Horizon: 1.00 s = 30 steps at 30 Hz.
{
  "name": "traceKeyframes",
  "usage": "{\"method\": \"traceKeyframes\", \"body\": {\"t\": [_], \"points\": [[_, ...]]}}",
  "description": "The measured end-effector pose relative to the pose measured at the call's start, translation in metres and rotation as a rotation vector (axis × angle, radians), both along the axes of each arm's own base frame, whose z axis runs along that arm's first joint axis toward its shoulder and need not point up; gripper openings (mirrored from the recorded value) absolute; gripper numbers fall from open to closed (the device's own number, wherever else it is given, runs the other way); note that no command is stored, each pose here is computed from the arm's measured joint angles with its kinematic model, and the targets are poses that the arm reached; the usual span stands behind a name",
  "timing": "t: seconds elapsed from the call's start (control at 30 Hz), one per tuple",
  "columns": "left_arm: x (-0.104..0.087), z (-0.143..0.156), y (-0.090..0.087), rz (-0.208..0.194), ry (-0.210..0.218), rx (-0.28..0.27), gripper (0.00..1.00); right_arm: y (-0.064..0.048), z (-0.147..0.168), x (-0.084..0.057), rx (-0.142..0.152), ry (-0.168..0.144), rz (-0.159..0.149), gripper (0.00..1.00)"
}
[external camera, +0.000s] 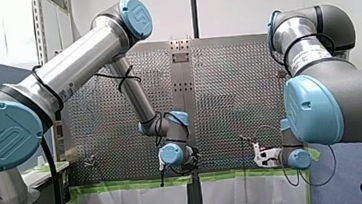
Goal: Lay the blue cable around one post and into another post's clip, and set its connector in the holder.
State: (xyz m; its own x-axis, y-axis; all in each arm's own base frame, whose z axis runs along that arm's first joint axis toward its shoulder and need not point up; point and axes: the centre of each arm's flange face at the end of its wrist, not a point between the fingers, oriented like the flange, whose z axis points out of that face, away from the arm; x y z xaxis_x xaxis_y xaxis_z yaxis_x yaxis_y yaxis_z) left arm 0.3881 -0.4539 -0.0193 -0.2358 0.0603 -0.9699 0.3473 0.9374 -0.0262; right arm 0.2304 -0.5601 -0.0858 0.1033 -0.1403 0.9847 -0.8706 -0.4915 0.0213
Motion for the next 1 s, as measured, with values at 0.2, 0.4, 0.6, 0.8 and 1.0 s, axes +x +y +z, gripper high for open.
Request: {"method": "traceKeyframes", "body": {"t": [0.2,0.4,0.6,0.8,1.0], "points": [[0.003,0.003,-0.005,-0.003,-0.037,-0.034,1.00,0.000,0.000,0.000,0.001,0.000,0.001,0.00],[0.007,0.005,-0.006,0.010,-0.064,-0.061,1.00,0.000,0.000,0.000,0.001,0.000,0.001,0.00],[0.007,-0.002,0.002,0.050,-0.059,-0.011,1.00,0.000,0.000,0.000,0.001,0.000,0.001,0.00],[0.004,-0.027,0.011,0.080,-0.046,0.053,1.00,0.000,0.000,0.000,0.001,0.000,0.002,0.00],[0.005,-0.049,0.009,0.080,-0.026,0.077,1.00,0.001,0.000,0.002,0.002,0.000,0.006,0.00]]}}
